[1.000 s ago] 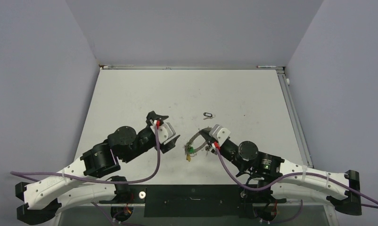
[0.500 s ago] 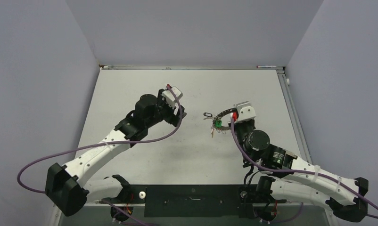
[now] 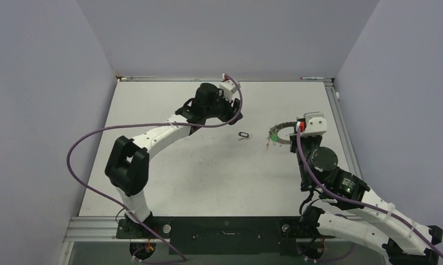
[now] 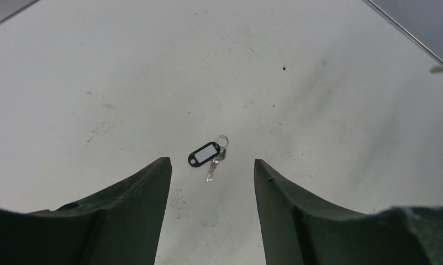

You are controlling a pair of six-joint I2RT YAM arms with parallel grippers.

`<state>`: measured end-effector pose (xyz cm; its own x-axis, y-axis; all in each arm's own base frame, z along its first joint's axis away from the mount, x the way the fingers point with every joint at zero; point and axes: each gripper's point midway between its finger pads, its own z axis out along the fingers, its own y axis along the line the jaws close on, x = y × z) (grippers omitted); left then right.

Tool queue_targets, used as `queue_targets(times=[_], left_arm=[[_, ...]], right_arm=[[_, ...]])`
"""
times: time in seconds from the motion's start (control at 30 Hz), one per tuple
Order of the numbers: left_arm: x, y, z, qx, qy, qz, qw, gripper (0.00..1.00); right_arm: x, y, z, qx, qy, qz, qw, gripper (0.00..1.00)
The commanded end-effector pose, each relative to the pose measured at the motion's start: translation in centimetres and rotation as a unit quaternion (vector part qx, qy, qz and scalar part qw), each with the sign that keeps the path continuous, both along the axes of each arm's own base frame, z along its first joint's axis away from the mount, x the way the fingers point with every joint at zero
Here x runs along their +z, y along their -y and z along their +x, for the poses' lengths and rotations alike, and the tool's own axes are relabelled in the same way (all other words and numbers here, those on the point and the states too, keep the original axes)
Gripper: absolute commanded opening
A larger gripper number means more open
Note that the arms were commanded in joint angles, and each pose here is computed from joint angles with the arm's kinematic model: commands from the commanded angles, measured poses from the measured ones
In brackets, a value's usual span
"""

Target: Put the keys on the keyring

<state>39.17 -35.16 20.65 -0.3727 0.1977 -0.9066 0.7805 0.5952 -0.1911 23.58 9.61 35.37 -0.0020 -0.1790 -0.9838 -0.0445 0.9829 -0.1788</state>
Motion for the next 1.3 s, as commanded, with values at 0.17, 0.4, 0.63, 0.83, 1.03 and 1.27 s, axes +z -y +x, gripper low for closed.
queue_targets(times=[0.17, 0.4, 0.63, 0.83, 1.03, 1.27], left_arm=[[-4.7, 4.0, 1.2, 0.263, -0.108, 0.058, 0.957, 0.45], [-9.6, 6.2, 0.9, 0.331, -0.118, 0.143, 0.925, 0.41], [-12.3, 7.4, 1.3, 0.355, -0.139, 0.177, 0.907, 0.38], [-13.6, 7.8, 1.5, 0.356, -0.132, 0.186, 0.906, 0.32], [-14.0, 8.7, 1.6, 0.35, -0.129, 0.18, 0.91, 0.28], [-14.5, 9.5, 1.7, 0.349, -0.127, 0.172, 0.912, 0.3]], right_arm=[[1.5, 2.9, -1.1, -0.04, 0.002, 0.044, 0.998, 0.05], [2.1, 4.6, -2.0, -0.055, 0.003, 0.054, 0.997, 0.05], [2.5, 5.4, -2.5, -0.054, 0.005, 0.061, 0.997, 0.05], [2.4, 5.2, -2.5, -0.049, 0.004, 0.057, 0.997, 0.05], [2.2, 5.1, -2.5, -0.045, 0.002, 0.056, 0.997, 0.05], [2.2, 4.9, -2.5, -0.041, 0.0, 0.056, 0.998, 0.05]])
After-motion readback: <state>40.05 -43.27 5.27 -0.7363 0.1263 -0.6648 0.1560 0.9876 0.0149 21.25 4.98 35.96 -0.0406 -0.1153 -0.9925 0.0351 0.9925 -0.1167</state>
